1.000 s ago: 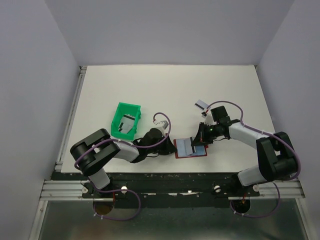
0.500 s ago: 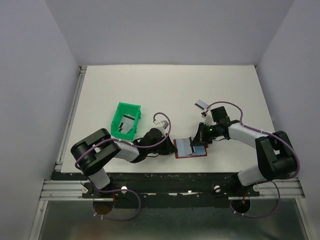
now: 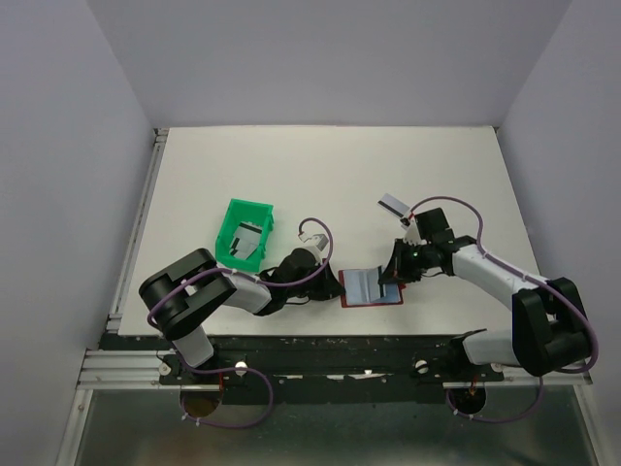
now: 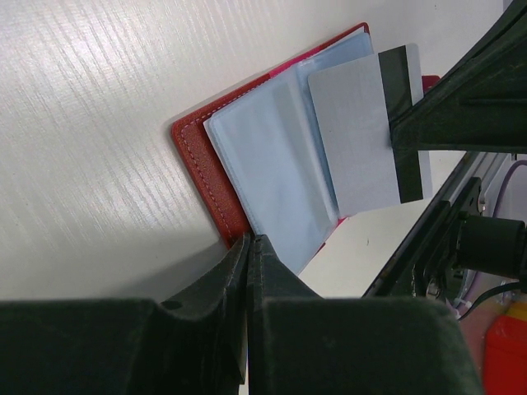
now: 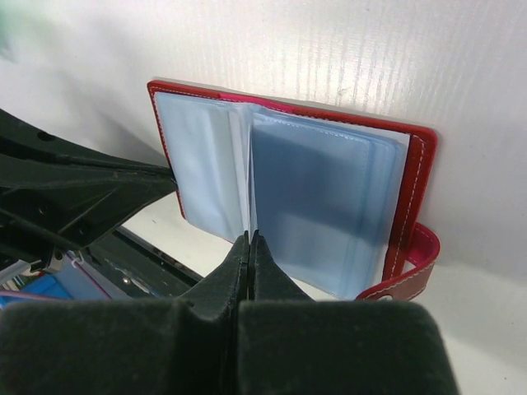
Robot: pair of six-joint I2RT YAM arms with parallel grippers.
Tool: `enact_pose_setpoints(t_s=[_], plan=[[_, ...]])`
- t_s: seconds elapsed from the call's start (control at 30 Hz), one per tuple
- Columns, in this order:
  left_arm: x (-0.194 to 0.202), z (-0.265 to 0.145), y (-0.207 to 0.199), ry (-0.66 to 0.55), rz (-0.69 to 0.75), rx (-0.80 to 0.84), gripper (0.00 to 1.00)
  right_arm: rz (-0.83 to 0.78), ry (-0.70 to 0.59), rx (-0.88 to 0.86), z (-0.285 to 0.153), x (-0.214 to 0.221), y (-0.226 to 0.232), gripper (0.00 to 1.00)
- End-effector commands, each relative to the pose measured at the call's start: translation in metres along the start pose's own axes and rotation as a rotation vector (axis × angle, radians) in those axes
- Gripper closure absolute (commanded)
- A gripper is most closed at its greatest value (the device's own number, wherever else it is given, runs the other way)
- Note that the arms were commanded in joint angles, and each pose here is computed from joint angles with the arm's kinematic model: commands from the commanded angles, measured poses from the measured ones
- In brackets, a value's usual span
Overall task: Put the credit cards into the card holder
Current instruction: Insert the credit card into the card holder.
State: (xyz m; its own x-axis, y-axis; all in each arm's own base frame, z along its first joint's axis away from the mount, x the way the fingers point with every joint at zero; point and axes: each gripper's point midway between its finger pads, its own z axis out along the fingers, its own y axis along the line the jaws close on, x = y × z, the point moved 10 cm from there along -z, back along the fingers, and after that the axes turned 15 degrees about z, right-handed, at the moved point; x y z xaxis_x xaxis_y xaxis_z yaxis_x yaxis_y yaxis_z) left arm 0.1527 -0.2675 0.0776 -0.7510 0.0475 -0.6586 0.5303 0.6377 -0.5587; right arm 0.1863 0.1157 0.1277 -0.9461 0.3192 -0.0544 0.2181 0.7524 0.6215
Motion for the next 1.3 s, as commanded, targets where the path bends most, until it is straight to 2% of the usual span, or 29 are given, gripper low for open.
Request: enact_pose_setpoints(t_s=[0.0,1.27], plan=[[0.000,0.003,-0.001,0.012,-0.001,0.016,0.86,0.027,0.020,0.055,0.002,0.006,-0.009,0.99],[0.003,0.005,0.000,0.021,-0.012,0.021,0.87,-0.002,0.069,-0.046,0.016,0.004,-0.009,0.99]])
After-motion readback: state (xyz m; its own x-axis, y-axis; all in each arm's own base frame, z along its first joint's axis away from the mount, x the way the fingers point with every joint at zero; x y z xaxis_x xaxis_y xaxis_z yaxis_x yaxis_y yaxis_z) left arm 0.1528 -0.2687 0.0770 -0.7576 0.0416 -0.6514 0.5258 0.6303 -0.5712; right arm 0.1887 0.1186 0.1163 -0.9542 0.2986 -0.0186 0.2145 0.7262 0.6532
